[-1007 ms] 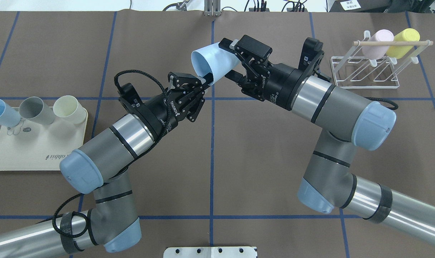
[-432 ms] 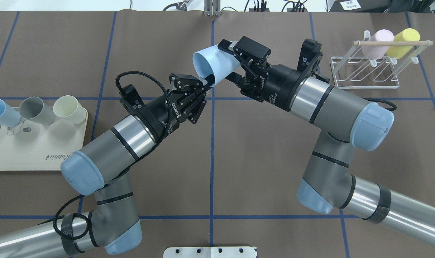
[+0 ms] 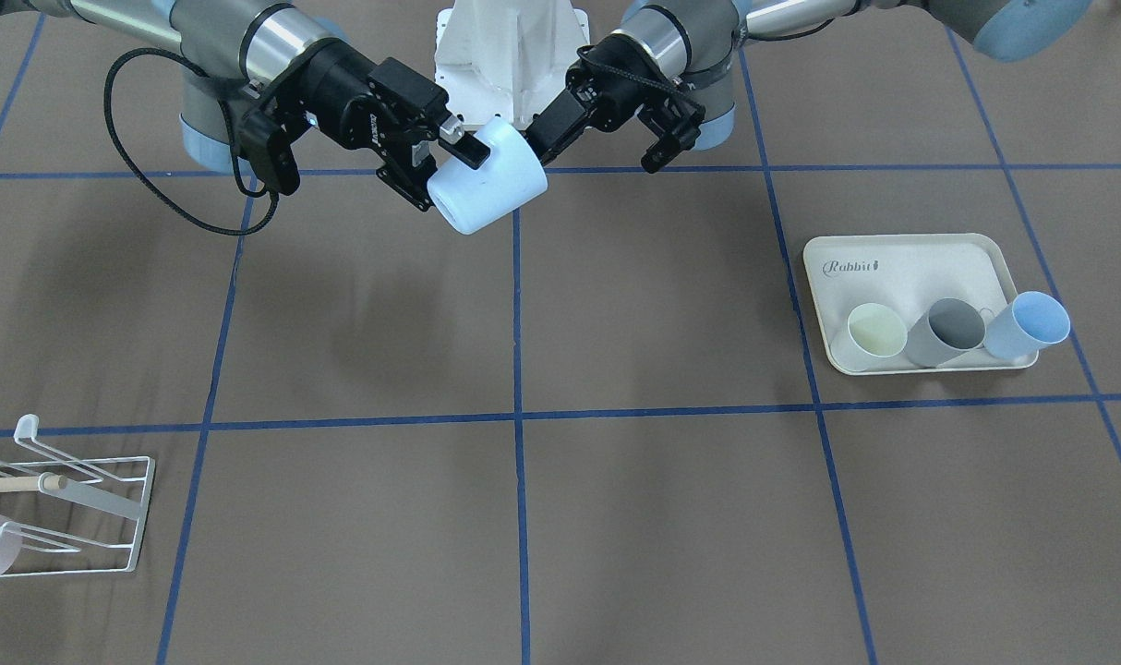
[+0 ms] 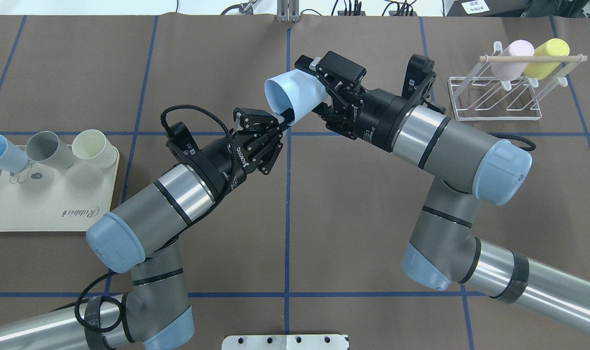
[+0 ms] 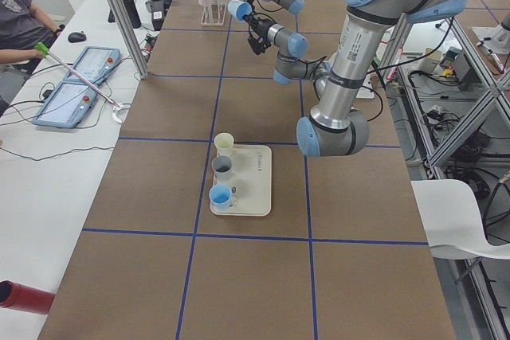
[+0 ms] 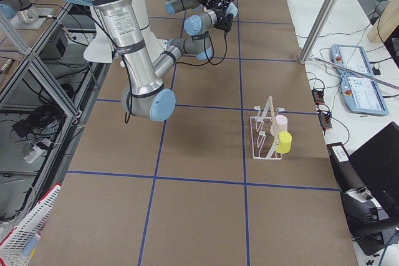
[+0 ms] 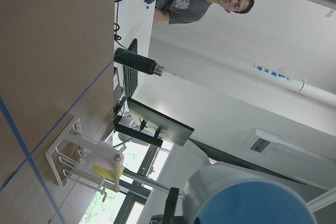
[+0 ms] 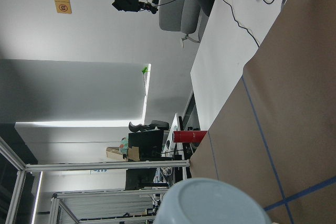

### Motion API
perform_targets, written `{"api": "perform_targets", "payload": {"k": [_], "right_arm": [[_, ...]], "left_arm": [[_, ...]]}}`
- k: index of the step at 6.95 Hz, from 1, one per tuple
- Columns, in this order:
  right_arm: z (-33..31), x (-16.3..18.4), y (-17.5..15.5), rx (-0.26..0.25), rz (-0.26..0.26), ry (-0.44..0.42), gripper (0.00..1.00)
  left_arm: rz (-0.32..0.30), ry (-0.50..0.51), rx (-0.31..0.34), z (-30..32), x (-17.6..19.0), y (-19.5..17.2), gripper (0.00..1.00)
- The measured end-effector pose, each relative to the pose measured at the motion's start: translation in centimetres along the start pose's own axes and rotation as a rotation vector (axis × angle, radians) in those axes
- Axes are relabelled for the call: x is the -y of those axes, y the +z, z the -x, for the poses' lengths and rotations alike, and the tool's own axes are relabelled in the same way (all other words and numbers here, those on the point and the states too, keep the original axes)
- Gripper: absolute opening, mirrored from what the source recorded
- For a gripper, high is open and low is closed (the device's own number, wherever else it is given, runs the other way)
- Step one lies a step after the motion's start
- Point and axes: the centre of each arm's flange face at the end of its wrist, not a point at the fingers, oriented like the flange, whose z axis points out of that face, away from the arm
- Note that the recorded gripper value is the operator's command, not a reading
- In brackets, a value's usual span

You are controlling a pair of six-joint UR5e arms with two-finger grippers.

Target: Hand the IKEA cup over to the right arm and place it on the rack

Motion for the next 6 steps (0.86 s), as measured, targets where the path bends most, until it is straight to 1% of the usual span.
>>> {"api": "perform_targets", "payload": {"k": [4,5,6], "right_arm": [[-0.1,-0.2,0.1,-0.001,0.003,0.001,1.0],[-0.2,-0.2,0.1,-0.001,0.002,0.001,0.94],[-0.2,-0.2,0.2,-0.002,0.001,0.002,0.44]], "left_arm": [[-0.003,-0.016,-0.007,0.7,-1.3,-0.1,0.0],[-0.002,-0.017,-0.009,0.6,-1.4,-0.1,0.0],[-0.001,-0.019,-0.01,0.5,-1.5,-0.2,0.0]]}}
